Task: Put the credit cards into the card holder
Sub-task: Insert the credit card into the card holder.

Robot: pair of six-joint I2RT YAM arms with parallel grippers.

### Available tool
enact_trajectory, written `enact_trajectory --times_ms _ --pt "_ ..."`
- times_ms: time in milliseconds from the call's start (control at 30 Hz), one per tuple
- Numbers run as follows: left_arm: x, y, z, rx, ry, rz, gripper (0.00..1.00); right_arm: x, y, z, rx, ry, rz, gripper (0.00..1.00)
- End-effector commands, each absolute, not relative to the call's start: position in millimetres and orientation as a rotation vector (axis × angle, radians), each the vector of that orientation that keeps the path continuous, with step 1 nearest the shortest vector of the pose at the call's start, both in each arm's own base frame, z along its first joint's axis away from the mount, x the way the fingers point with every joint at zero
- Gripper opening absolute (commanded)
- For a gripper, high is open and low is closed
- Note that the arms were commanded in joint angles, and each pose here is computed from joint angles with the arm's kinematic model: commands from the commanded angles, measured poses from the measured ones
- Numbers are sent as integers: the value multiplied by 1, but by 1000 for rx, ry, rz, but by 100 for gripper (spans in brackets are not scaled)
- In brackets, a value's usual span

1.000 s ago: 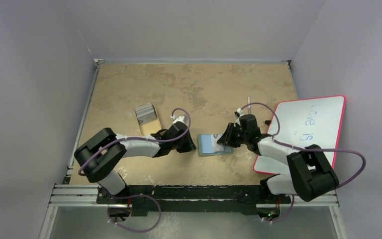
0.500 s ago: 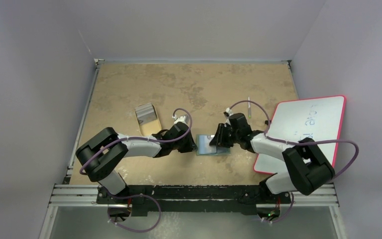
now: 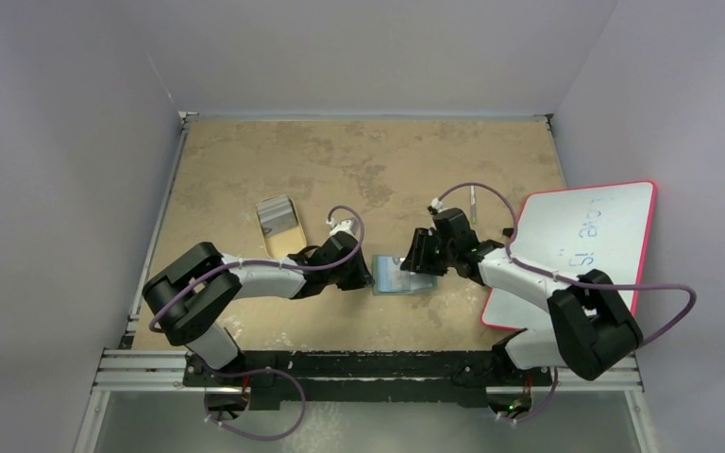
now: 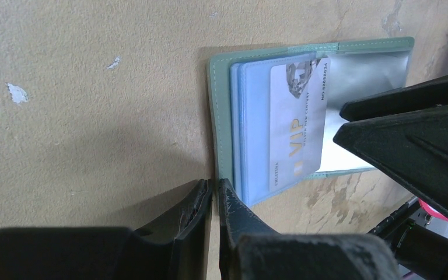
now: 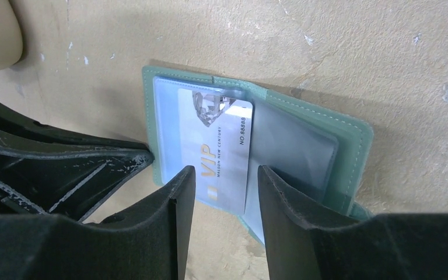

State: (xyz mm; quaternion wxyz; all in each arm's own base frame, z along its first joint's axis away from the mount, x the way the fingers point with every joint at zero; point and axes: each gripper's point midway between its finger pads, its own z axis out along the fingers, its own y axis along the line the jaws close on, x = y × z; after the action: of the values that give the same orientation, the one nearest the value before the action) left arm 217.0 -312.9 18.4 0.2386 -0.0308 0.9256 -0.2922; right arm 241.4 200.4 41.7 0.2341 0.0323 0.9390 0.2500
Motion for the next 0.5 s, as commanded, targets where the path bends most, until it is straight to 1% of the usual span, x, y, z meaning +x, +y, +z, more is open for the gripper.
enact_trajectory --times_ms 0,167,367,467 --pt "217 -307 17 -92 2551 -739 10 252 206 43 92 2553 691 46" --pt "217 -311 15 -89 2559 -751 10 251 212 34 101 2569 727 46" --pt "218 -310 16 -89 2554 -741 10 246 228 38 95 2546 851 46" --pt "218 -308 16 -87 2555 -727 10 245 234 44 103 2516 911 44"
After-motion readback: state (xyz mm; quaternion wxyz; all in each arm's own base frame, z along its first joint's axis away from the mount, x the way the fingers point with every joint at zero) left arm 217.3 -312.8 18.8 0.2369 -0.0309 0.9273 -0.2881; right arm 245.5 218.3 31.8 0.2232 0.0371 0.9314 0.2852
